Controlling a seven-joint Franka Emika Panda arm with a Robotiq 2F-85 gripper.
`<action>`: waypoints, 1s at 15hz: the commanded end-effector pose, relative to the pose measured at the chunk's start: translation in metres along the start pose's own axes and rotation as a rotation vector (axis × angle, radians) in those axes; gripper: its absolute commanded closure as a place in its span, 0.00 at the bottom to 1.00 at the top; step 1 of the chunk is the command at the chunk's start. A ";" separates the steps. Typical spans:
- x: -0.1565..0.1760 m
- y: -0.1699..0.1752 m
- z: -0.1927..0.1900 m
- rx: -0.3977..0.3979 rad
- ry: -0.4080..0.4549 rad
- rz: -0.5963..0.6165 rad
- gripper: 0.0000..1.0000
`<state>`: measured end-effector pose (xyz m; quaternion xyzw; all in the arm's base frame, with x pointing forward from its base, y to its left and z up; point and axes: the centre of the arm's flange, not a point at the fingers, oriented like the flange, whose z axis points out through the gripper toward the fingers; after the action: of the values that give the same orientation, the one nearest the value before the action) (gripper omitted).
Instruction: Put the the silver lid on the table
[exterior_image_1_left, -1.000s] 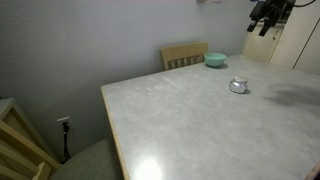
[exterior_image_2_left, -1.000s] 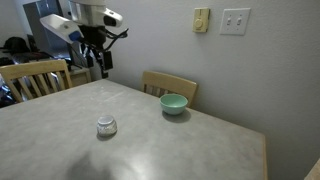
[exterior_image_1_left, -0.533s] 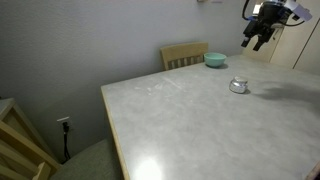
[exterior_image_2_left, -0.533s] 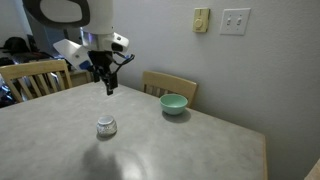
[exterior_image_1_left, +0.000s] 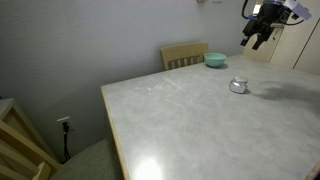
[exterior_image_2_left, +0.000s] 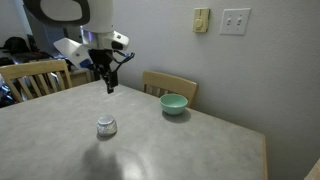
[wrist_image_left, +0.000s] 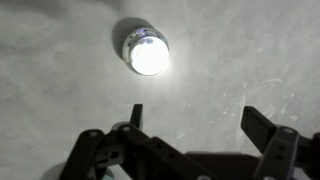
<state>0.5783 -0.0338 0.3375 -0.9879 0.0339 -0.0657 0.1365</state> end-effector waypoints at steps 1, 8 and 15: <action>0.005 0.010 0.010 -0.007 0.042 0.018 0.00; 0.020 0.028 0.049 -0.054 0.062 0.111 0.00; 0.045 0.029 0.104 -0.144 -0.097 0.243 0.00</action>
<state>0.6076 -0.0430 0.2523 -0.9868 0.1310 -0.0345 0.0890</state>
